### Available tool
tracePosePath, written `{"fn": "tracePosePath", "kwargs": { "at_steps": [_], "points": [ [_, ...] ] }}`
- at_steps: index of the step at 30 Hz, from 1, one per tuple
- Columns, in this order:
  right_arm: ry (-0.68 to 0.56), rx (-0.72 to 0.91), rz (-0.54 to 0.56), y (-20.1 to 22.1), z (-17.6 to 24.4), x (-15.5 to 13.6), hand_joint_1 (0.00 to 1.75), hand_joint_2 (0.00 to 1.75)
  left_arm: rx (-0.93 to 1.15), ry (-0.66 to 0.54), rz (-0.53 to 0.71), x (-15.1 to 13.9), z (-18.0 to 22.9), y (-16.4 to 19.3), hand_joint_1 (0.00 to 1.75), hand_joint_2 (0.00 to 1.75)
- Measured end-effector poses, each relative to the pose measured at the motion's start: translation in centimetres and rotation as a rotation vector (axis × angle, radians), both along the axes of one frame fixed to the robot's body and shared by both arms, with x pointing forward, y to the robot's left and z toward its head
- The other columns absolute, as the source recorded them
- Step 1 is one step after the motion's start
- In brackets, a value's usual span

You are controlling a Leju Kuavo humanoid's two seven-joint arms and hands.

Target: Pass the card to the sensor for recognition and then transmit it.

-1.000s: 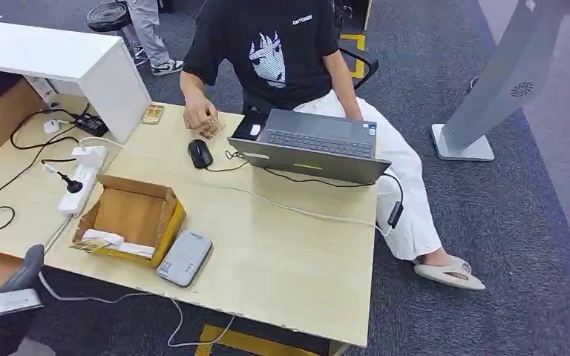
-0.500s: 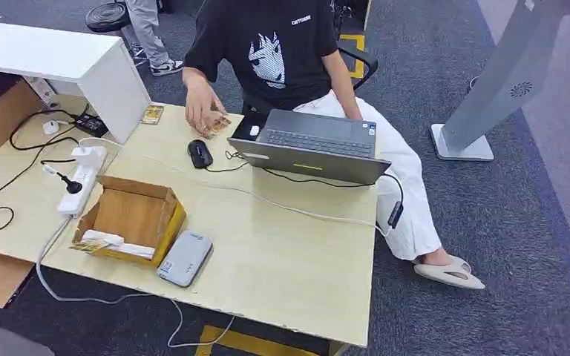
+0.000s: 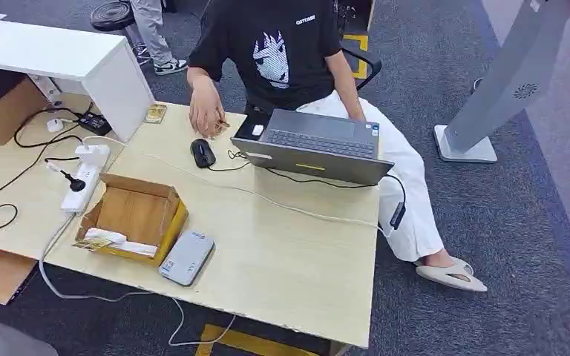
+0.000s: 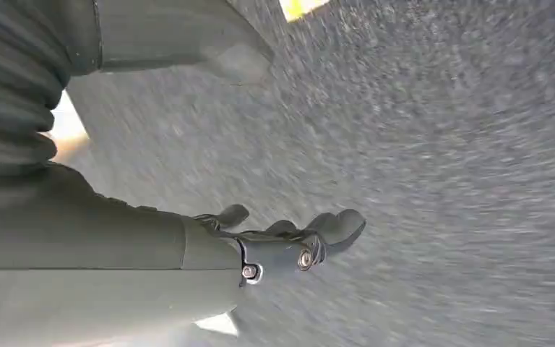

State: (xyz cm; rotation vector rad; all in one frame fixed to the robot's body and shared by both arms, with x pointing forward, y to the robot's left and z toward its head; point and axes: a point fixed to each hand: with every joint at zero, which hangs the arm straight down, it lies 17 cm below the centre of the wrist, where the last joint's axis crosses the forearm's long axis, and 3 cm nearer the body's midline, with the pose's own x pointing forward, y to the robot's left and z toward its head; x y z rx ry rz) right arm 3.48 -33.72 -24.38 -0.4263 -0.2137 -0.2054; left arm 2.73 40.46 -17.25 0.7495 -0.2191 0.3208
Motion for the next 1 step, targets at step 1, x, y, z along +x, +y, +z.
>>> {"fn": "tracePosePath", "kwargs": {
  "at_steps": [1],
  "points": [
    [0.007, 0.006, -0.016, 0.22, -0.03, 0.05, 0.00, 1.75, -0.017, 0.033, -0.137, 1.07, -0.88, -1.21, 0.00, 1.75]
  ]
}}
